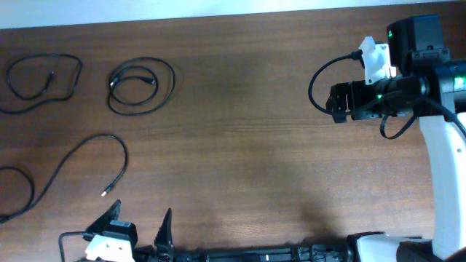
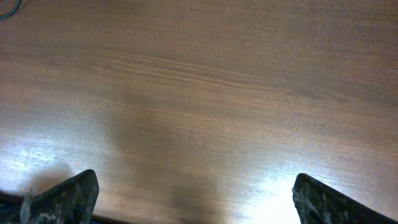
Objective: Untangle cables
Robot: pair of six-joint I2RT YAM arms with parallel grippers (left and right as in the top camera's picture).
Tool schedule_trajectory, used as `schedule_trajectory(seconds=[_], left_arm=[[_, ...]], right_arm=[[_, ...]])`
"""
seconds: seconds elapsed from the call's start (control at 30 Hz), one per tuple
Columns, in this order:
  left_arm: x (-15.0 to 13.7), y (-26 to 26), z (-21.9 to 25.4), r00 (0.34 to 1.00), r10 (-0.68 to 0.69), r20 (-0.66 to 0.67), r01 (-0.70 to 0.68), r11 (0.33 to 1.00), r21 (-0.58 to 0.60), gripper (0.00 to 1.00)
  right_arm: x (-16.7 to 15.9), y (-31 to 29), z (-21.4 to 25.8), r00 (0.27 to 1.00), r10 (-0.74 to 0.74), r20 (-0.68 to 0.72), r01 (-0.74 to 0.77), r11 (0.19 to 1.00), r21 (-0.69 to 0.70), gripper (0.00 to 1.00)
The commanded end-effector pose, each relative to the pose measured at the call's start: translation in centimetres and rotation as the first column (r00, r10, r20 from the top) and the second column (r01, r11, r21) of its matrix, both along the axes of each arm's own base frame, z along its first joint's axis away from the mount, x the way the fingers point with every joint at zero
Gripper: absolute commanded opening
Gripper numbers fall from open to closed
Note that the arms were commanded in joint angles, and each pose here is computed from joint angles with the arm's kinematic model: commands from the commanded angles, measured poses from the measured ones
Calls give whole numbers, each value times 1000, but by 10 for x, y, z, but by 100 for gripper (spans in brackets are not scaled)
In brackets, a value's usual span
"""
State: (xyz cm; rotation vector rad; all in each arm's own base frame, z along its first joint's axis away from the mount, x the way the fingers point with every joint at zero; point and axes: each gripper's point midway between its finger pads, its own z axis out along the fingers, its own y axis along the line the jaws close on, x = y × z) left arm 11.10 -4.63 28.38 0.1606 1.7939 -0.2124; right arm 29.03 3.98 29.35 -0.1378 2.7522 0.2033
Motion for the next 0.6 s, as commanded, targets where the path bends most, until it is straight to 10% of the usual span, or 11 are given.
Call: schedule_trajectory(seconds=[0.0, 0.57], left_arm=[[1, 0, 6, 999, -6, 40, 6, 1000, 17, 99], [111, 6, -48, 958, -47, 282, 34, 998, 49, 99]], right_arm=[[0, 0, 6, 1000, -5, 20, 5, 1000, 9, 99], [0, 0, 6, 1000, -5, 20, 5, 1000, 9, 99]])
